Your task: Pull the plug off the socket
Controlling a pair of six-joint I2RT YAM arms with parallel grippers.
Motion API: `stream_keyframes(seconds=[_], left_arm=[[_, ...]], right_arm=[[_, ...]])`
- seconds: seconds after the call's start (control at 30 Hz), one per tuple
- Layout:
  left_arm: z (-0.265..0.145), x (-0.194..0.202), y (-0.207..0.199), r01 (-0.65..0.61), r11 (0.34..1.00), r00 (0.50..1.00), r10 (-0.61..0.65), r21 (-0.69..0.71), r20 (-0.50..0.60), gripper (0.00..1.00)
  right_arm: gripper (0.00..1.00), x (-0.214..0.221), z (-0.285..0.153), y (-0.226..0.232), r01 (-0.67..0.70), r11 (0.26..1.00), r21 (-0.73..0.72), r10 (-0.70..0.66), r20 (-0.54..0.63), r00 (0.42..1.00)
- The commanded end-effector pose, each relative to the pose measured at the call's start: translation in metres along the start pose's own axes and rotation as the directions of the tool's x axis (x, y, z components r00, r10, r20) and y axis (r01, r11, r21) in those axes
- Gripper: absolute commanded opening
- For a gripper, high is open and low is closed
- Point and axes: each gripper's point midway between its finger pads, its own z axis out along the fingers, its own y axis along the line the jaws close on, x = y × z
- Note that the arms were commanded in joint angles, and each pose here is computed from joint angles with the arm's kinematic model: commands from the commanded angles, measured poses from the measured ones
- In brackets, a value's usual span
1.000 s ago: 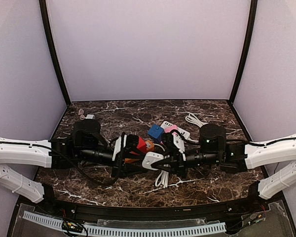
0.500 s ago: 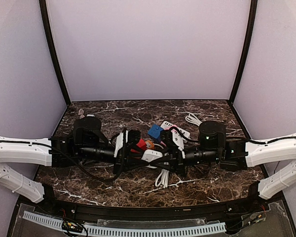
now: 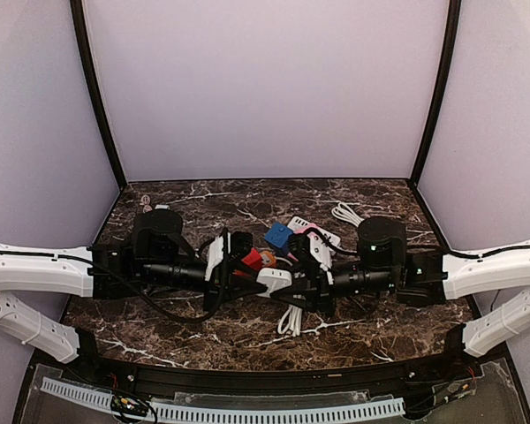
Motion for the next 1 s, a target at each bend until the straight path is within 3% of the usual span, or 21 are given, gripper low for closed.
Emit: stream_keyframes(seconds=[0.0,0.1,0.23,0.53,0.77,0.9,0.97], left_arm=[[-0.004,-0.008,-0.004,-0.017,1.000,1.000,0.017,0.014,0.007,0.02],[-0.005,-0.008,-0.007,-0.016,1.000,1.000,0.016,0.024,0.009,0.01],[-0.005,-0.007,-0.009,-0.014,0.999,1.000,0.013,0.035,0.008,0.01],[-0.005,-0.011,-0.010,-0.013,0.999,1.000,0.012,0.048,0.022,0.01],[-0.004,-0.009,-0.012,-0.009,0.998,1.000,0.008,0.056,0.020,0.01],[-0.004,-0.006,-0.012,-0.006,0.998,1.000,0.005,0.058,0.014,0.01],[-0.004,-0.005,-0.013,-0.006,0.998,1.000,0.006,0.060,0.011,0.01]], right_arm=[[0.36,-0.013,-0.012,-0.006,0.010,0.999,0.049,-0.012,0.054,0.998],[0.40,-0.011,-0.019,-0.009,0.008,0.998,0.066,-0.011,0.049,0.999],[0.38,-0.007,-0.024,-0.010,0.011,0.998,0.070,-0.013,0.035,0.999],[0.43,0.004,-0.012,0.005,-0.006,0.999,-0.045,0.005,-0.029,1.000],[0.27,0.001,-0.010,0.004,0.014,0.999,-0.050,-0.016,-0.030,0.999],[0.41,-0.008,-0.013,0.005,0.025,0.998,-0.050,-0.026,-0.014,1.000],[0.38,-0.011,-0.014,0.006,0.028,0.998,-0.055,-0.029,-0.009,1.000]])
